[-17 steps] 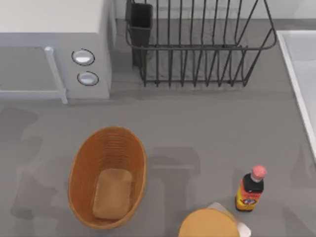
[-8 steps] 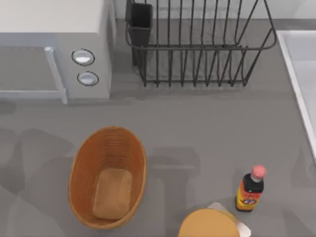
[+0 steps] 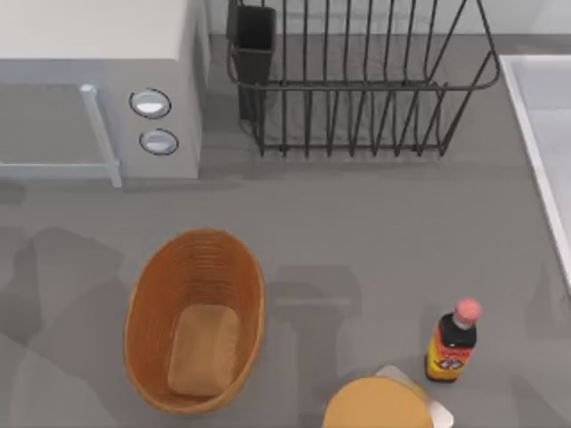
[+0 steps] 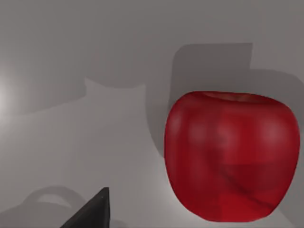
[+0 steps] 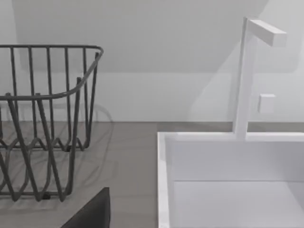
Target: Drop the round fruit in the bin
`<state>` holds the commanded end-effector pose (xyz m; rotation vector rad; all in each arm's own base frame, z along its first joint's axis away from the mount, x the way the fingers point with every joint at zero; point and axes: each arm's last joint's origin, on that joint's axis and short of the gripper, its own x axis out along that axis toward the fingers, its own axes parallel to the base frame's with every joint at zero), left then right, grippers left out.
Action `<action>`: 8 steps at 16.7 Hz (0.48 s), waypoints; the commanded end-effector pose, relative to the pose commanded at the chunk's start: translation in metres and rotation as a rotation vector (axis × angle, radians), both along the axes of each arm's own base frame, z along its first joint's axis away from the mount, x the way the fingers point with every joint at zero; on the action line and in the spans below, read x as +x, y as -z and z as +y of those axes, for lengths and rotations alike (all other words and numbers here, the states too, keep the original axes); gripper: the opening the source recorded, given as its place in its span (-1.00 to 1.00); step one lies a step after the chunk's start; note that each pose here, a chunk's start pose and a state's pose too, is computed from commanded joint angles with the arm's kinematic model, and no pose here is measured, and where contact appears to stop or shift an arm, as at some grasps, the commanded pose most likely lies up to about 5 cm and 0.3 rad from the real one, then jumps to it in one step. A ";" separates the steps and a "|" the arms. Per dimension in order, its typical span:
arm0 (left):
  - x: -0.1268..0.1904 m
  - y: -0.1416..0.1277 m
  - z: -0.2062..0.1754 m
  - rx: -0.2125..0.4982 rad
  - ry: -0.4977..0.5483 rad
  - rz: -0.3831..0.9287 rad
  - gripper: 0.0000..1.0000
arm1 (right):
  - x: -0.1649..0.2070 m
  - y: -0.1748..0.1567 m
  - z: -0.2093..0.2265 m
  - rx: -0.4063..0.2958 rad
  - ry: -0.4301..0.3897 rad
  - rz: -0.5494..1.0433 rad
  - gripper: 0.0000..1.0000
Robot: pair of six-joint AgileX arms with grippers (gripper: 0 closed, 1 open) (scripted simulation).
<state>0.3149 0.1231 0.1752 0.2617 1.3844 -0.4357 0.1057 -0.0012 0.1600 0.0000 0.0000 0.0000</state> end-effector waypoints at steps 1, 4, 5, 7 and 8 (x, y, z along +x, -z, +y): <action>-0.002 0.002 0.000 0.000 -0.002 0.000 1.00 | 0.000 0.000 0.000 0.000 0.000 0.000 1.00; -0.008 0.019 -0.002 -0.001 -0.006 0.001 1.00 | 0.000 0.000 0.000 0.000 0.000 0.000 1.00; -0.009 0.027 -0.003 -0.002 -0.006 0.002 1.00 | 0.000 0.000 0.000 0.000 0.000 0.000 1.00; -0.006 0.046 -0.005 -0.003 -0.006 0.007 1.00 | 0.000 0.000 0.000 0.000 0.000 0.000 1.00; -0.003 0.054 -0.006 -0.003 -0.005 0.009 1.00 | 0.000 0.000 0.000 0.000 0.000 0.000 1.00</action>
